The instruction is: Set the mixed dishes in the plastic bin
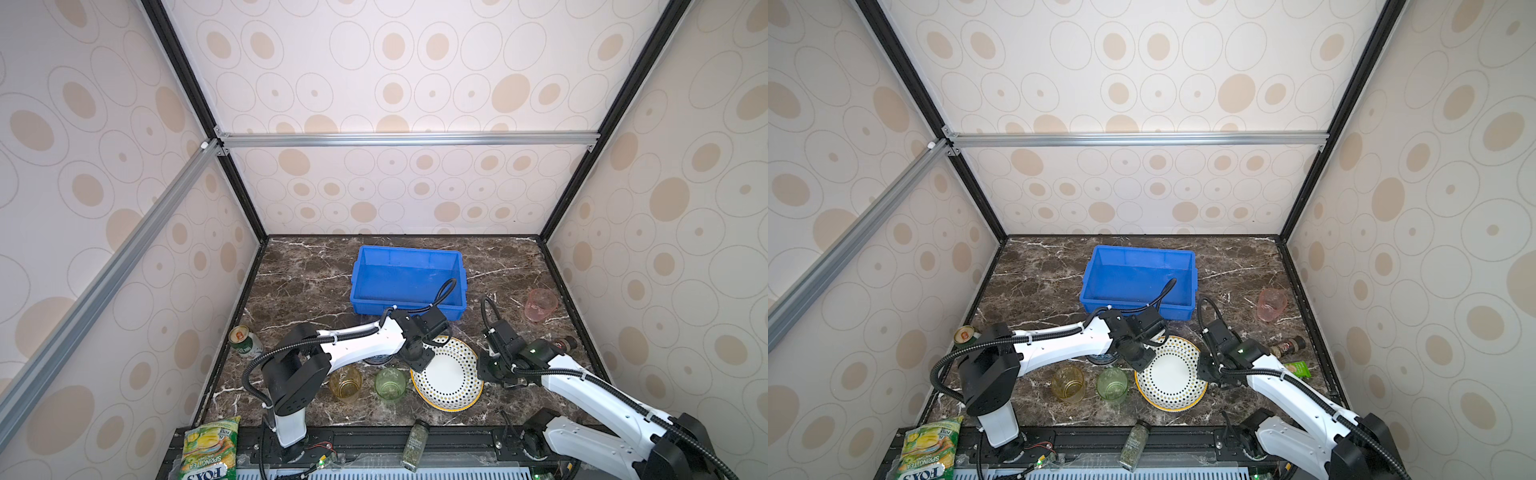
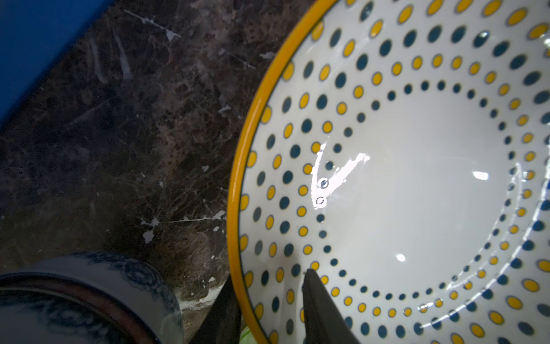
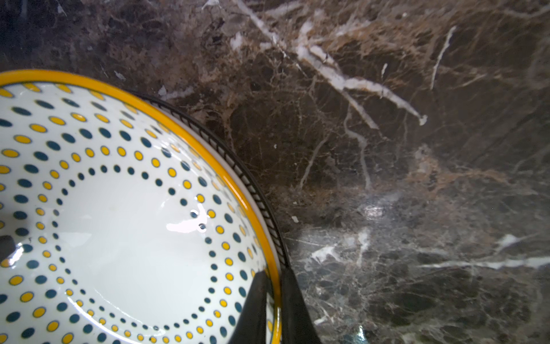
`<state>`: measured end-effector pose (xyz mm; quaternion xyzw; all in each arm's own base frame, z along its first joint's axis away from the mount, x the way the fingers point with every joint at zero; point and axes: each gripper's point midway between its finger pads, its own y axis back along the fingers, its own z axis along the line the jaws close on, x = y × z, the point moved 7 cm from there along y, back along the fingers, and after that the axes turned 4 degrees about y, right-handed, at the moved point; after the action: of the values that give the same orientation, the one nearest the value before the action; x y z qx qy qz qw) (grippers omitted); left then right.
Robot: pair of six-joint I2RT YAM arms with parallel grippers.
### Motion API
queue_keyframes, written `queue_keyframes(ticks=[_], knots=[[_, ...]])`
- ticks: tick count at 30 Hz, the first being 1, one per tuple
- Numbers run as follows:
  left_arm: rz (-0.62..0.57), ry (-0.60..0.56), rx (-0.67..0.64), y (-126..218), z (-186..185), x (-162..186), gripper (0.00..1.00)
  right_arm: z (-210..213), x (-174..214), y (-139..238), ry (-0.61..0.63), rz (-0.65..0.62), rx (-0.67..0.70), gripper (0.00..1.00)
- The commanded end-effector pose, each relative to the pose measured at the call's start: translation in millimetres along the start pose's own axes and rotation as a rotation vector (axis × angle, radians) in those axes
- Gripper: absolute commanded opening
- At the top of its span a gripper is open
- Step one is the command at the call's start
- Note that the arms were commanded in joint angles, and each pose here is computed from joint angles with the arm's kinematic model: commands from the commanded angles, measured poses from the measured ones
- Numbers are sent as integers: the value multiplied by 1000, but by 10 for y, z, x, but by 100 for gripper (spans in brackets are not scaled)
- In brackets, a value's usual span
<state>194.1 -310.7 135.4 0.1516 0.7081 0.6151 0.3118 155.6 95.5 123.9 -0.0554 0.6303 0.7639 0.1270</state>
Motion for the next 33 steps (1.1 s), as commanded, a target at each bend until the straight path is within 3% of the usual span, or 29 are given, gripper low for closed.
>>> queue_keyframes(ticks=[1, 10, 33], knots=[[-58, 3, 25, 175, -62, -78, 35, -11, -10, 14, -18, -10, 28, 13], [-62, 2, 25, 185, -56, -67, 33, -15, -51, 91, 6, -49, 38, 19], [-70, 14, 33, 211, -43, -22, 32, -1, -47, 70, 13, -29, 39, 10]])
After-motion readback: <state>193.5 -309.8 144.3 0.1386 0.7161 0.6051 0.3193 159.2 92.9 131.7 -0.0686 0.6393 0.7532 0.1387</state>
